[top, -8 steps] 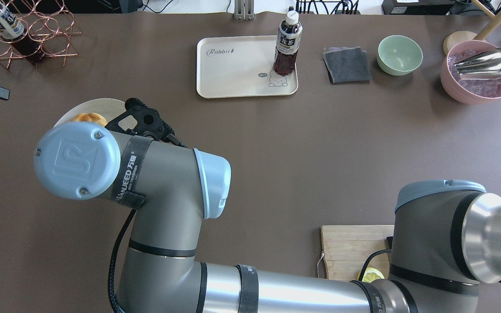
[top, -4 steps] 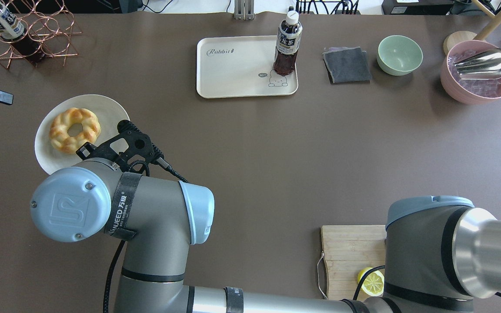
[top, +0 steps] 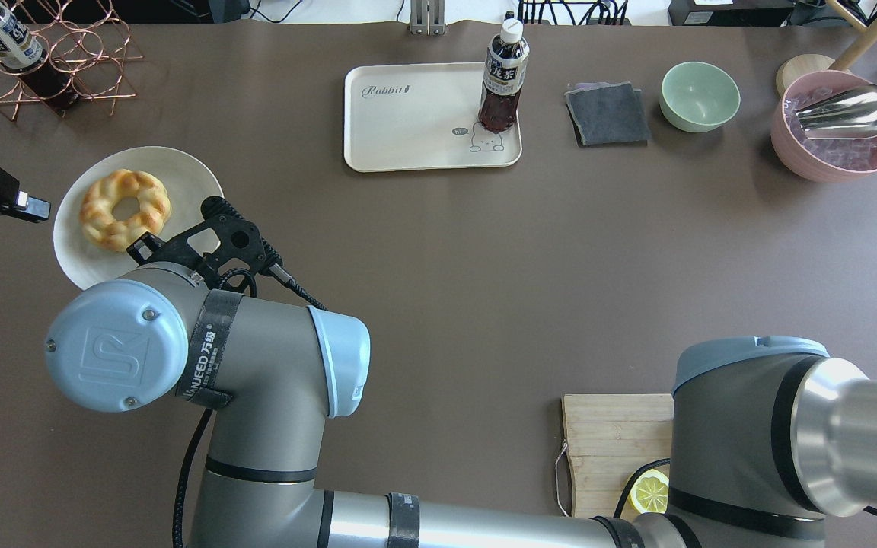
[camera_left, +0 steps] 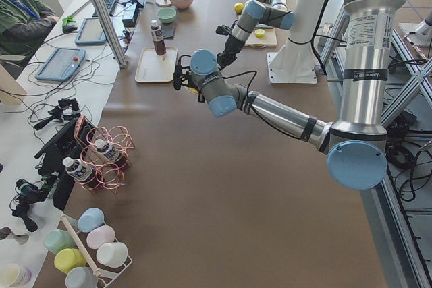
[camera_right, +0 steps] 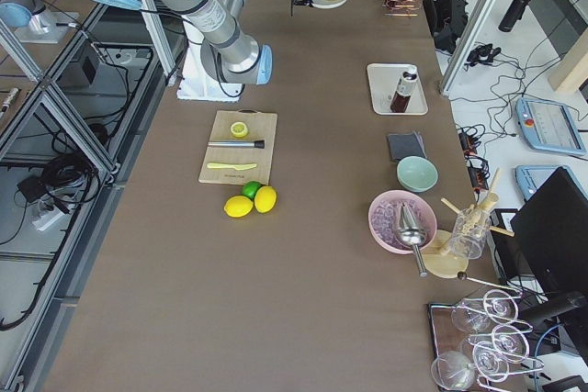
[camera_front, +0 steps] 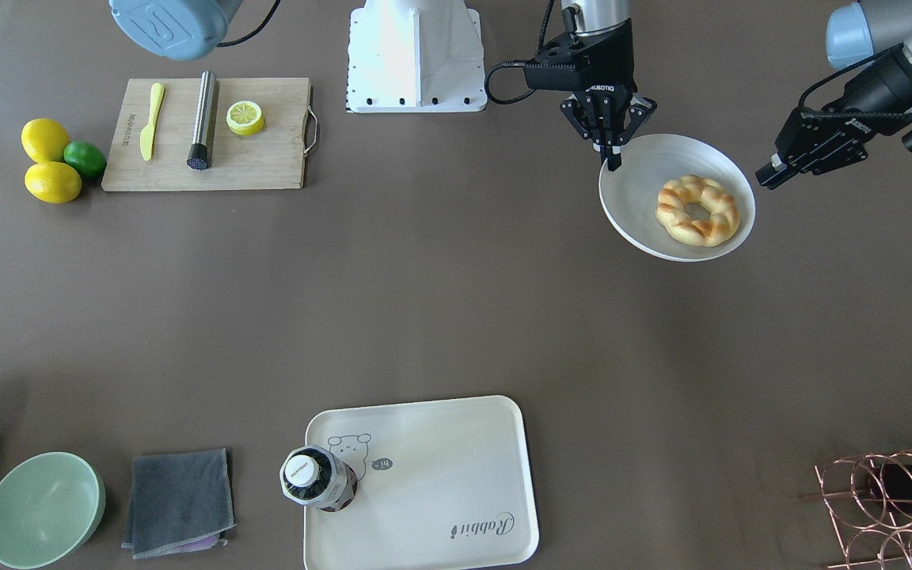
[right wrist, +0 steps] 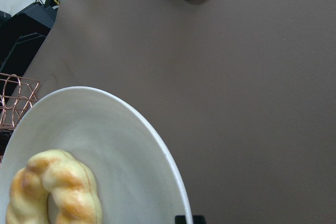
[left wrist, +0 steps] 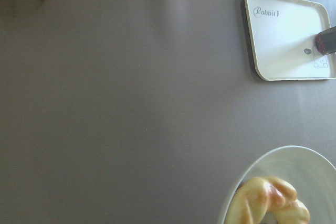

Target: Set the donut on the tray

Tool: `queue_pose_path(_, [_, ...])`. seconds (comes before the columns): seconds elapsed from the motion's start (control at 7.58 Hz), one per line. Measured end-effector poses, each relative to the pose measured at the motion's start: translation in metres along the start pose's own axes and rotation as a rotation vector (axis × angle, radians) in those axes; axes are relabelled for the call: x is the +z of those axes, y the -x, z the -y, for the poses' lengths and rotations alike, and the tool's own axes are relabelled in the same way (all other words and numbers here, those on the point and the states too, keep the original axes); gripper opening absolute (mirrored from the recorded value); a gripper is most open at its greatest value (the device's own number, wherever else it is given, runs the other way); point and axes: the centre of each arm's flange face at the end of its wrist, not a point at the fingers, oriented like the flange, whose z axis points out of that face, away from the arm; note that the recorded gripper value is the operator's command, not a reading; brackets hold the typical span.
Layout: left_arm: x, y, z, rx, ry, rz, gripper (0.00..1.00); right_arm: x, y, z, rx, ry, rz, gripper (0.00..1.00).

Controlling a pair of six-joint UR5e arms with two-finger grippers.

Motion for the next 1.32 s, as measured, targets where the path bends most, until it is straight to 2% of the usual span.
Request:
queue_pose_path(0.26, [0.006,0.0015,-0.0053,-0.009,0.011,0.001,0.31,-0.0052,0.0094,0.0045,0.008,-0.001,0.012,0.0])
queue_pose_path(0.79, [0.0085,0.0029,-0.0066,-0.011,0.009,0.007,0.23,-0.0073,0.0127,0.0068,0.008,0.0,0.016,0.0])
queue_pose_path(0.92, [0.0091,0.0028,-0.0066,-0.011,0.01,0.008,0.2,-0.0078,0.0128,0.0068,0.008,0.001,0.017,0.0])
queue_pose_path(1.06, [0.0095,0.0032,-0.0064,-0.012,0.01,0.008,0.0,-0.0087,0.0133,0.0069,0.008,0.003,0.018,0.0])
queue_pose_path(1.19, [0.0098,0.0034,-0.0063,-0.012,0.01,0.009,0.0,-0.0096,0.014,0.0076,0.007,0.004,0.02,0.12])
queue_pose_path(1.32, [0.0101,0.004,-0.0061,-0.014,0.01,0.01,0.0,-0.0104,0.0144,0.0084,0.001,0.004,0.021,0.66])
